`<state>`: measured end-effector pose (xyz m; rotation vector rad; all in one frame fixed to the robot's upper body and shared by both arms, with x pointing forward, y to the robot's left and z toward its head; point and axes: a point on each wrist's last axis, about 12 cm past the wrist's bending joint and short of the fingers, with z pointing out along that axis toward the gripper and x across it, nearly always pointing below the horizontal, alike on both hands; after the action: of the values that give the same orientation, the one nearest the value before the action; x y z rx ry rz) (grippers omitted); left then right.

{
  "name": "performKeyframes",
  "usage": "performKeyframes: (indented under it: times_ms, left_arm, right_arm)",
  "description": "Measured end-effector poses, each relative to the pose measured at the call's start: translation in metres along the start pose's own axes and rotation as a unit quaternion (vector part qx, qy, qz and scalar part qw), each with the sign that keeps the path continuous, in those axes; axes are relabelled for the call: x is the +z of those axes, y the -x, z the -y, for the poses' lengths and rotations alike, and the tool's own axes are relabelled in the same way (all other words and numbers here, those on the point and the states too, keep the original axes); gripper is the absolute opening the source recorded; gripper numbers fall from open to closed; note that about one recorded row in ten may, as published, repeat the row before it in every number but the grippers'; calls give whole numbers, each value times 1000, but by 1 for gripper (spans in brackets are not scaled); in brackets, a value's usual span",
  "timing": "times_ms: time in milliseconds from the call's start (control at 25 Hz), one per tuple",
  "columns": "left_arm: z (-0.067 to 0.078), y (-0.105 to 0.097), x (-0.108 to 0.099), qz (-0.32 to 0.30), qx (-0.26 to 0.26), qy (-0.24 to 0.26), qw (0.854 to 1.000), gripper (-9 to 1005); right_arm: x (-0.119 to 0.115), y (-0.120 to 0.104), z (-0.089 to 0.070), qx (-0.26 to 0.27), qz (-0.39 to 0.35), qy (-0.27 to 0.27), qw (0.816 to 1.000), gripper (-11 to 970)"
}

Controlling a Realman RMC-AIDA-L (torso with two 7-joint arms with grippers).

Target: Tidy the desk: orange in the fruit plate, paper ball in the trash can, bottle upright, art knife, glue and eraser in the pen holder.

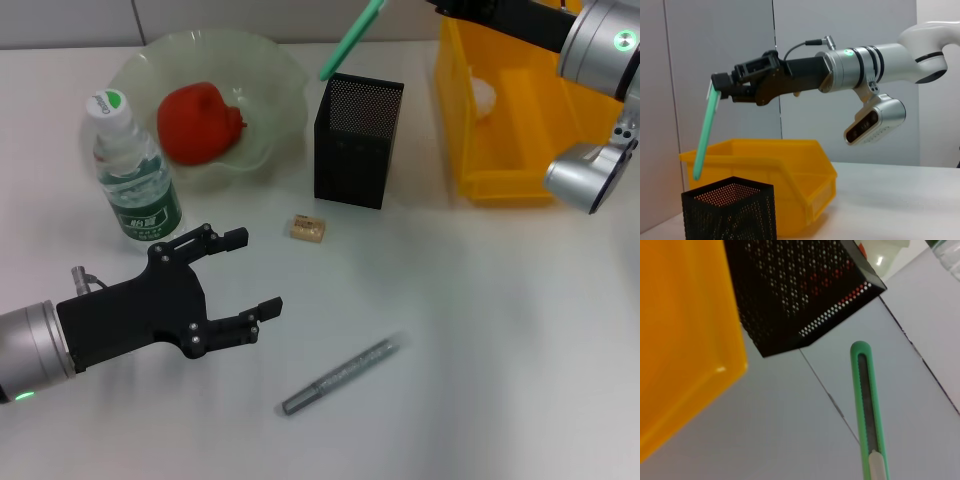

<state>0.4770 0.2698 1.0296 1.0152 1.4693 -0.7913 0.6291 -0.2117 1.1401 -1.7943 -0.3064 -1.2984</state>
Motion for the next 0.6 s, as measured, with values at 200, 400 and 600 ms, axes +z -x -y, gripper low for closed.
performKeyframes:
  times_ms: [200, 400, 600]
  left_arm:
    - [0, -1, -1, -3, 1, 1, 1000, 846]
    - [2, -3, -3, -4, 0, 8, 1000, 846]
    - [1, -3, -3, -3, -6, 10, 1000, 846]
  right_arm:
    - [2, -1, 2, -4, -3, -6, 1000, 224]
    - [3, -1, 4, -12, -1, -8, 1000, 233]
    - [0, -4, 2, -16, -10, 0, 1000, 243]
